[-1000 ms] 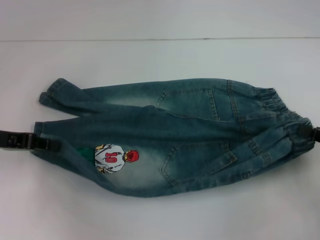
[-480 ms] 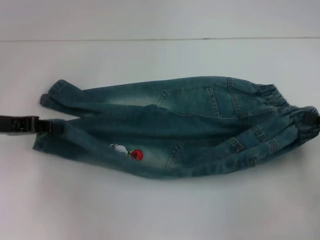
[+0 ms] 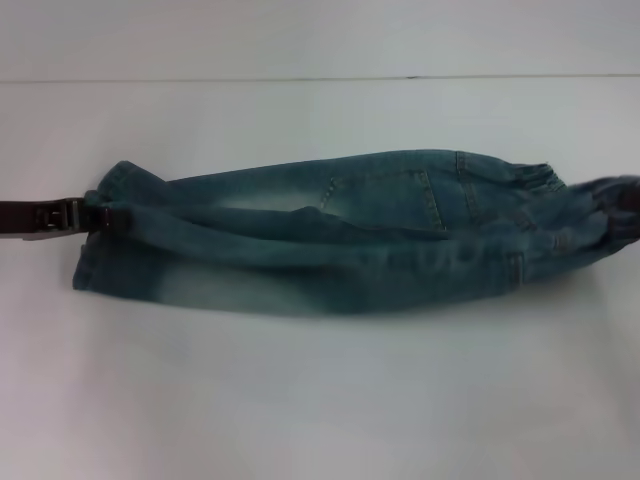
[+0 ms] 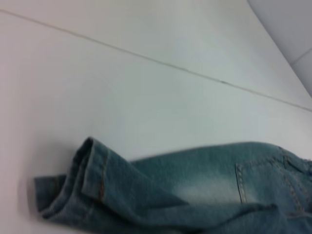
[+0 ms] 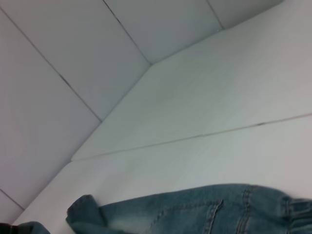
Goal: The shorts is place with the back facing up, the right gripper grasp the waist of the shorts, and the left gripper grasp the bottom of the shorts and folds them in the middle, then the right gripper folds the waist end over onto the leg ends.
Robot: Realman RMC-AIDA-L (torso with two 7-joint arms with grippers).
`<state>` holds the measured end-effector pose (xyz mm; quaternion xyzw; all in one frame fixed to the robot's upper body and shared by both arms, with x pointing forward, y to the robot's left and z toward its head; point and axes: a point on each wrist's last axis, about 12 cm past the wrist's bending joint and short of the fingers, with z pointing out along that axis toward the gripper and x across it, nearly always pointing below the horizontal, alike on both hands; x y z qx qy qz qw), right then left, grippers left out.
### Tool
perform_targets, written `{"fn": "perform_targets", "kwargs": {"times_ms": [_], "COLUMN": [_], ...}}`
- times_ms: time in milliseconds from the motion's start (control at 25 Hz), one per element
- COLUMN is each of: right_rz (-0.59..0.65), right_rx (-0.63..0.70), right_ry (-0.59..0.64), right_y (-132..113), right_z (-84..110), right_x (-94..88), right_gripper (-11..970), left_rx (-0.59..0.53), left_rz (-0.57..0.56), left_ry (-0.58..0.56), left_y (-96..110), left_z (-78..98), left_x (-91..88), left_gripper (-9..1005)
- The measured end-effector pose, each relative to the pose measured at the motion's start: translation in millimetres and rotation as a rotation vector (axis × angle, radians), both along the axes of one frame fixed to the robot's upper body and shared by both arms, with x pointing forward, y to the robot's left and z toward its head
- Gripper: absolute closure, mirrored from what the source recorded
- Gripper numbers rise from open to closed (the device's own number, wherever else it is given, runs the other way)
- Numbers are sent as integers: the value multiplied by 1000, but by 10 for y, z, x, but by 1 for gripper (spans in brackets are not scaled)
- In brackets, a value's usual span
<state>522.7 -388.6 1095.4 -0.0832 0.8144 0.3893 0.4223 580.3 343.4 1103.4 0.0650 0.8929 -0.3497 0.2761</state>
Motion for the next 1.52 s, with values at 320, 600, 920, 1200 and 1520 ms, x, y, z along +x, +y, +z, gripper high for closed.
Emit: {"fn": "perform_targets", "kwargs": {"times_ms": [320,600,920,1200,1520], "right_rz": [-33,-43,-40,-60,-33], "right_rx": [-58,-123,-214,-262,-280], "right_ry": [-14,-18,-29,-37,-41], "right_y": [-59,-63,39,86,164], "right_z": [149,231,316,351,367], "right_x": [191,375,639,777,829], "right_gripper": [910,909,910,910,909], "left_rx": [4,7,26,46,79], "left_rz": [32,62,115,162,224], "left_ry": [-31,-63,-83,-90,-88], "left_y": [-67,-150,-189,-185,-170], "left_z": [32,49,50,1,-69], "left_x": [113,214,310,343,361], "left_gripper": [933,934,934,933,933]}}
